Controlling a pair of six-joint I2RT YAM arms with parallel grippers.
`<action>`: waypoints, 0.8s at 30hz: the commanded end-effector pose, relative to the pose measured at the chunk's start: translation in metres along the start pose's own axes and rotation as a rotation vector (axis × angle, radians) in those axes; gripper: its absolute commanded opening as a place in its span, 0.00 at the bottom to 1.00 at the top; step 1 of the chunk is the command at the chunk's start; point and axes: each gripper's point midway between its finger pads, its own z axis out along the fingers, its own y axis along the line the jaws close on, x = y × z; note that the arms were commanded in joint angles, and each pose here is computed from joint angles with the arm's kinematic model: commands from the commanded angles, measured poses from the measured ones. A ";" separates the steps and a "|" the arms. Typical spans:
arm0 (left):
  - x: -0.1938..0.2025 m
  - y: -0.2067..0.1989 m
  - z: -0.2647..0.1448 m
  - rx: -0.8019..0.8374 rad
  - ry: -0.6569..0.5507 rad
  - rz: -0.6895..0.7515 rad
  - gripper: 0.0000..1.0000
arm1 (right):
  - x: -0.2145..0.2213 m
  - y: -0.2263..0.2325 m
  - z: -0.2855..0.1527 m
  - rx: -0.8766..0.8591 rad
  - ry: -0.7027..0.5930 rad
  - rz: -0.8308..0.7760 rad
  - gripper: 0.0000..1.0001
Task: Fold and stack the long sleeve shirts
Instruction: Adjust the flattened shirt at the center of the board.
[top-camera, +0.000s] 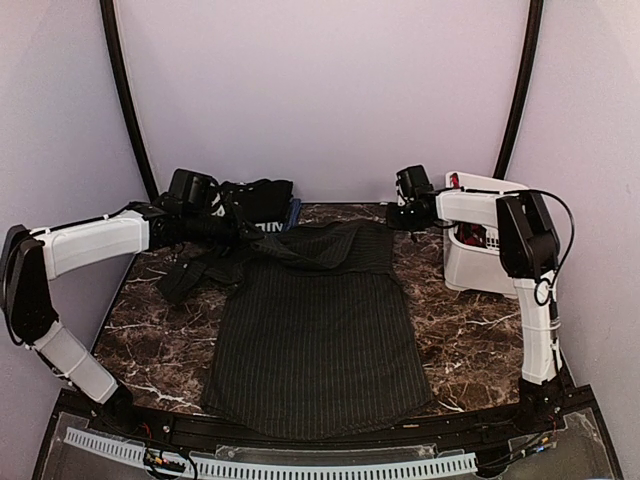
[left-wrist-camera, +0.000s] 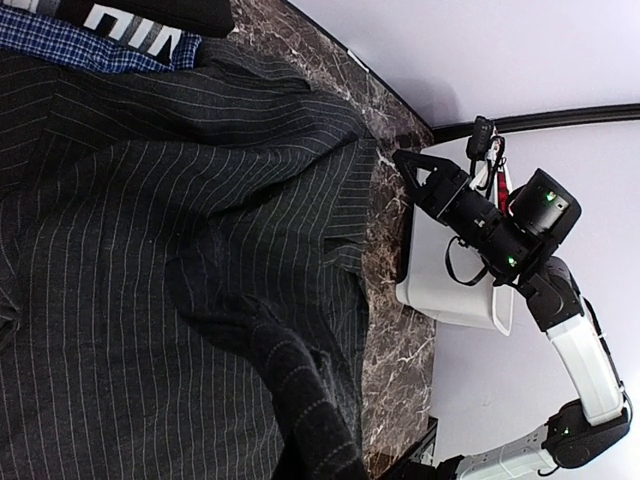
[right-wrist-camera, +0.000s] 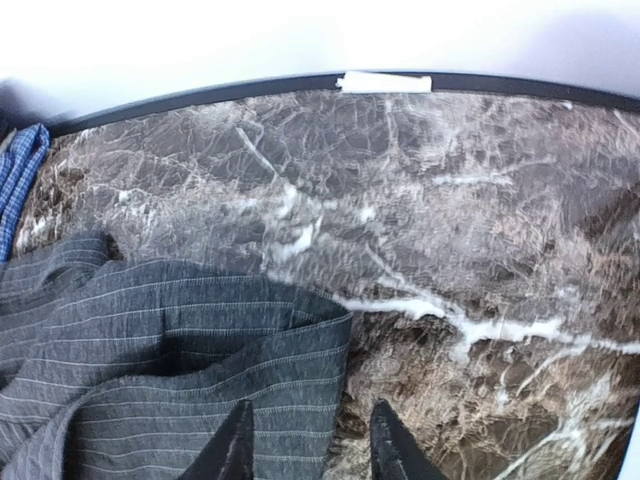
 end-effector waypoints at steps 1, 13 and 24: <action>-0.005 -0.023 0.006 0.100 0.012 0.003 0.00 | -0.003 0.024 -0.031 -0.062 0.010 -0.052 0.45; -0.016 -0.022 -0.002 0.115 -0.081 -0.089 0.00 | 0.111 0.056 -0.143 -0.182 0.161 -0.052 0.50; 0.011 0.005 0.000 0.106 -0.057 -0.203 0.00 | 0.190 0.083 -0.193 -0.237 0.207 -0.113 0.51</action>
